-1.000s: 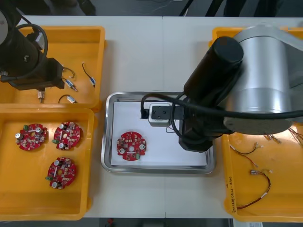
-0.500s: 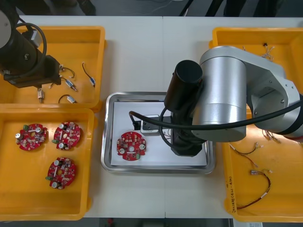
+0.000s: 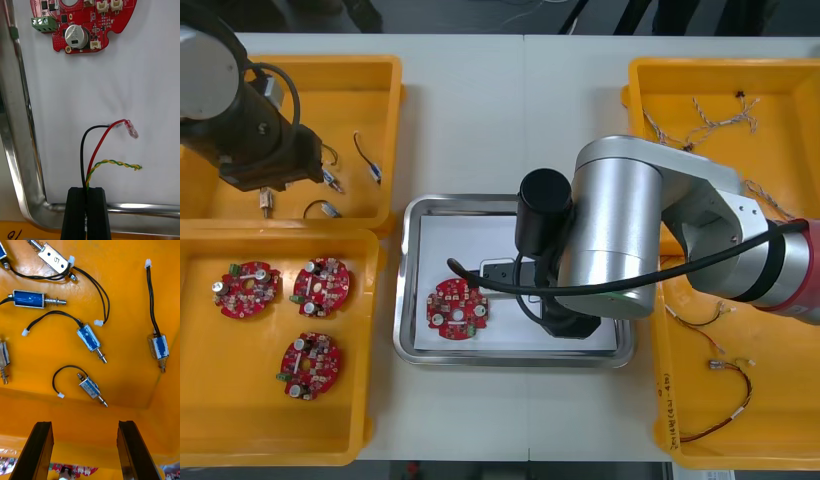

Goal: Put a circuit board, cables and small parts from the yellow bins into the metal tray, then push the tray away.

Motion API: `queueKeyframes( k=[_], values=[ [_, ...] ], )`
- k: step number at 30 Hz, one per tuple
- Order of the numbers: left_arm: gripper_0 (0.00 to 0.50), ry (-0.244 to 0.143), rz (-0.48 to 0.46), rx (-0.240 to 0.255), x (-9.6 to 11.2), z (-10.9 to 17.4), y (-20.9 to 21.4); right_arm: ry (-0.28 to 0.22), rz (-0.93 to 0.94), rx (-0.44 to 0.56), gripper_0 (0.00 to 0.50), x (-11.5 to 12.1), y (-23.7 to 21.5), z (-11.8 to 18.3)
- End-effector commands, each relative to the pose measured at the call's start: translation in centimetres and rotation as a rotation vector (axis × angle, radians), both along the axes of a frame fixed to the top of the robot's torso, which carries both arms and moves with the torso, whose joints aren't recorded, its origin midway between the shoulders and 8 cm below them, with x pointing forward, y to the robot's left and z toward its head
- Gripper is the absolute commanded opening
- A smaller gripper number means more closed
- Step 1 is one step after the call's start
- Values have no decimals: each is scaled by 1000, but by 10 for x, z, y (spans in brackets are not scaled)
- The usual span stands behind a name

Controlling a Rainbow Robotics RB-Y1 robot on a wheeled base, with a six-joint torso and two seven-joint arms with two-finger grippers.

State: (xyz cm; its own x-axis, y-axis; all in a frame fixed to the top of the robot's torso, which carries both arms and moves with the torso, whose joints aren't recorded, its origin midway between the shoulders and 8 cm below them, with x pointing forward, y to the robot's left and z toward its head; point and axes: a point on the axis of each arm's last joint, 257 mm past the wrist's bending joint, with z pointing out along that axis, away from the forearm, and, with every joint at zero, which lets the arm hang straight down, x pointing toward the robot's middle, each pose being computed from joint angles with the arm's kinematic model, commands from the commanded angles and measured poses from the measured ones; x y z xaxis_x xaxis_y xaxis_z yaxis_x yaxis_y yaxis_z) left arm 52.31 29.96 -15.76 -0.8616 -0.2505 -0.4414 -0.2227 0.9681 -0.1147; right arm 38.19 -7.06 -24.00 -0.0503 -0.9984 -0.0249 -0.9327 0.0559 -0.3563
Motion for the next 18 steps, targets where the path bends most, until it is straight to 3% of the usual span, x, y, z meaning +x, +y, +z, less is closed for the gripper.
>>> queueKeyframes(
  k=[1, 7, 11, 18],
  values=[
    [500, -59, -96, 29, 24, 9, -25, 6, 30, 31, 0, -5, 19, -13],
    [500, -60, -109, 36, 32, -2, -31, -6, 8, 65, 0, -1, 23, -24],
    [496, -28, -105, 42, 31, -11, -28, -8, -3, 92, 0, -1, 26, -32],
    [479, 26, -90, 9, 31, -9, -27, 13, -31, 121, 0, -7, 24, -51]
  ],
)
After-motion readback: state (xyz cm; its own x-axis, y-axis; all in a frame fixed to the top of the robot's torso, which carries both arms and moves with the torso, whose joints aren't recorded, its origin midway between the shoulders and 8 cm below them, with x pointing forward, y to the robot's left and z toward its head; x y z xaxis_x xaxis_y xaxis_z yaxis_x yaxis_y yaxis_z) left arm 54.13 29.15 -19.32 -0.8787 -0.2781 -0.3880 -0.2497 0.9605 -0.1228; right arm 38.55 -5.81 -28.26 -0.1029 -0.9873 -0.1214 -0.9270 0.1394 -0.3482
